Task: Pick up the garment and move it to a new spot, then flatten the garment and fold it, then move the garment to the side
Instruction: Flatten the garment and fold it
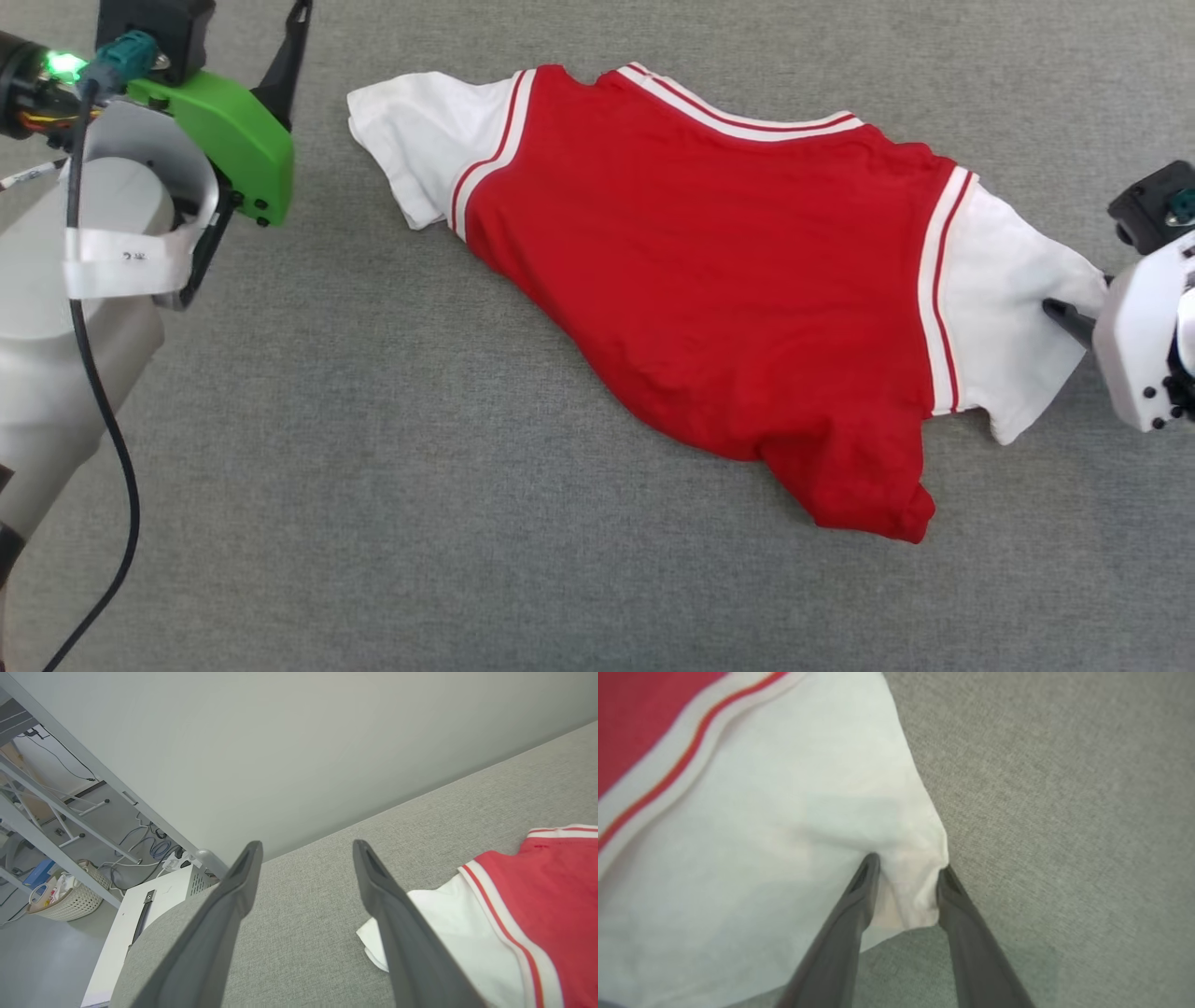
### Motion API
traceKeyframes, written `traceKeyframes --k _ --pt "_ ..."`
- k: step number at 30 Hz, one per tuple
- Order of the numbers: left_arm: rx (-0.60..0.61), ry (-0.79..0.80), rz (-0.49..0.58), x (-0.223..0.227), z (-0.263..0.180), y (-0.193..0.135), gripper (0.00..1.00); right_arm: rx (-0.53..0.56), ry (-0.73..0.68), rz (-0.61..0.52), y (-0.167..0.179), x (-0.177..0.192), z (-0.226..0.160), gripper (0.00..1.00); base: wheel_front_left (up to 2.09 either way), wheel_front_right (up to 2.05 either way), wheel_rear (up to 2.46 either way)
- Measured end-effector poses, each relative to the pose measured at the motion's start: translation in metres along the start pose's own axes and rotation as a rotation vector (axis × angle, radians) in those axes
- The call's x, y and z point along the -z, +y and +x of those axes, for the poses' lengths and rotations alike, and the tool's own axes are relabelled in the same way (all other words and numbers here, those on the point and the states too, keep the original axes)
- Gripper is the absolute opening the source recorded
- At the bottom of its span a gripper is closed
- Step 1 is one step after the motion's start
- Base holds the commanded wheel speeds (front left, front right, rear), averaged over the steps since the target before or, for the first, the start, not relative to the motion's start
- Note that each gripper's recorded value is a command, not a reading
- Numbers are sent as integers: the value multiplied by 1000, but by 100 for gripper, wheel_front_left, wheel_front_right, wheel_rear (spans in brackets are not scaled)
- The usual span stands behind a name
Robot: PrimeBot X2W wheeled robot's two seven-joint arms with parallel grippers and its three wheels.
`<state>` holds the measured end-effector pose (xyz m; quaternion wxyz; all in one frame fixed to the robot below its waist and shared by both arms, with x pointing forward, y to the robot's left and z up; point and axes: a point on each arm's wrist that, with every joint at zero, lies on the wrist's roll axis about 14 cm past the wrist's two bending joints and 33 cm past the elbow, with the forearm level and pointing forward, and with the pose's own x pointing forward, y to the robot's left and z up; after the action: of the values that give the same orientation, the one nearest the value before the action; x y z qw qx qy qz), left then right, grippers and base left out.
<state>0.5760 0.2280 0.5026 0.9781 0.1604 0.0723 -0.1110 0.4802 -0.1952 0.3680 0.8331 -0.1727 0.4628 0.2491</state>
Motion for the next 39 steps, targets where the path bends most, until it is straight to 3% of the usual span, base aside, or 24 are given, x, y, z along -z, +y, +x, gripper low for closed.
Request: traceKeyframes --k 7,14,18,24,29,39 --pt "25 101 -3 12 5 4 100 67 -220 28 -22 -33 -25 0 0 0 0" --pt "138 266 -28 17 20 -17 100 163 -357 48 -54 -55 -59 0 0 0 0" --pt "224 473 -65 41 19 -39 100 170 -381 43 -54 -58 -64 0 0 0 0" --pt "329 690 -25 62 17 -67 100 158 -380 42 -49 -55 -58 0 0 0 0" --pt "375 798 26 82 15 -79 100 145 -369 49 -45 -50 -51 0 0 0 0" --pt "359 901 59 119 21 -73 100 124 -359 37 -40 -48 -37 0 0 0 0"
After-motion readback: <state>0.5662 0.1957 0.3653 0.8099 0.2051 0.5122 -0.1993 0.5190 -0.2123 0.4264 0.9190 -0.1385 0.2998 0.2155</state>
